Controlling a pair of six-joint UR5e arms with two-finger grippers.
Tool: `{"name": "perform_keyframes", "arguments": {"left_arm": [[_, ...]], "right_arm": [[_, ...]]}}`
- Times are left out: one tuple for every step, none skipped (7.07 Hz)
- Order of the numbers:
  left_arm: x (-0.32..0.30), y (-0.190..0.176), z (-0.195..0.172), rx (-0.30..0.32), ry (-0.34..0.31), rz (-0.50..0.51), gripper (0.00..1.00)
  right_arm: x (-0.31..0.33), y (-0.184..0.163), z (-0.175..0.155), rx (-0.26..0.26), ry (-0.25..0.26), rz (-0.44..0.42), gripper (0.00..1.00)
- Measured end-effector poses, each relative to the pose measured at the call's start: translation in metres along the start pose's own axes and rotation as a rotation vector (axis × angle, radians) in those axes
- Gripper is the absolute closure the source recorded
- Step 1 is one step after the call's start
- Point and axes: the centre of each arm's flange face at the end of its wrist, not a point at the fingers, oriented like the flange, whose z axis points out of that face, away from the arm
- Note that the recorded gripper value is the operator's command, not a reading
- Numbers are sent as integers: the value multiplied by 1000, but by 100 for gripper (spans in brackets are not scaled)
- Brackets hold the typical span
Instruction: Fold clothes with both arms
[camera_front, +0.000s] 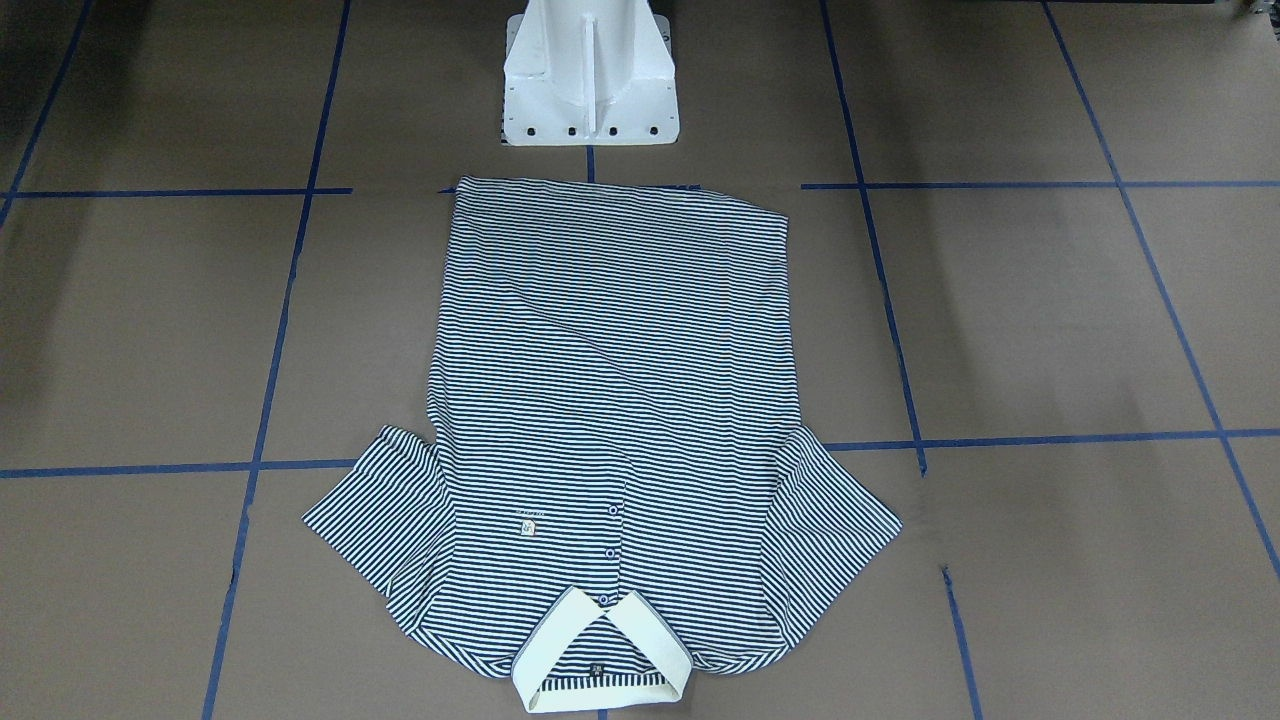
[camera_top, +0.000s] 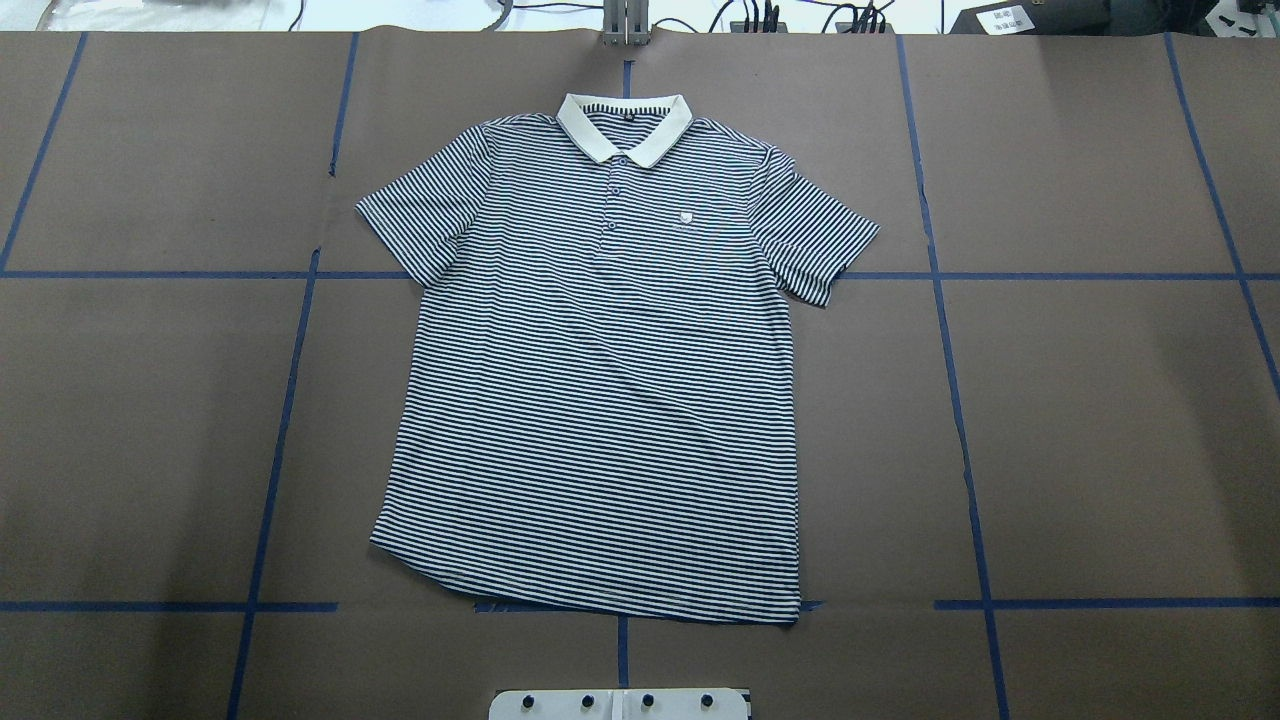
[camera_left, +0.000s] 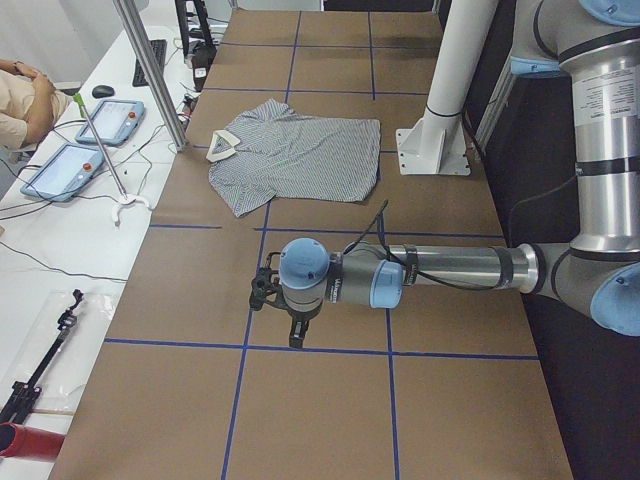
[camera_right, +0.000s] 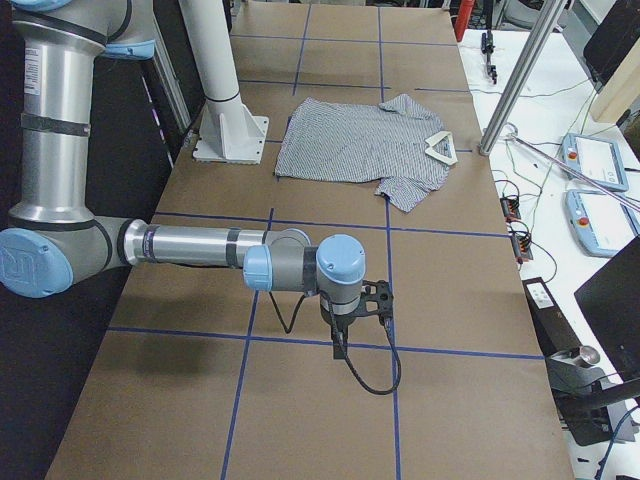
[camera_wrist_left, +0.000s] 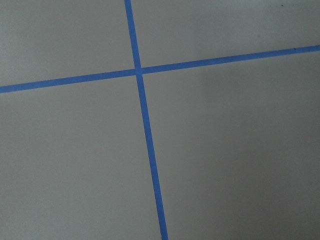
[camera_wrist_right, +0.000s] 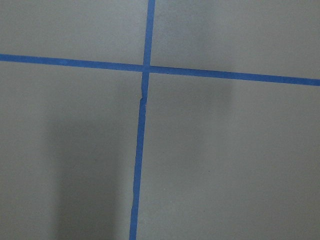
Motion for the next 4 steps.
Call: {"name": "perform_keyframes", "arguments": {"left_arm": [[0,0,0,0,0,1,0],[0,0,0,1,0,3,0],[1,0,0,2,2,4,0],[3,-1,-1,5,4,9,0]], "right_arm": [[0,0,0,-1,0,1,0],[0,0,1,-2,-1,2,0],[-1,0,-1,1,-2,-1,0],[-5,-2,-3,8,-2,-11,0]]}}
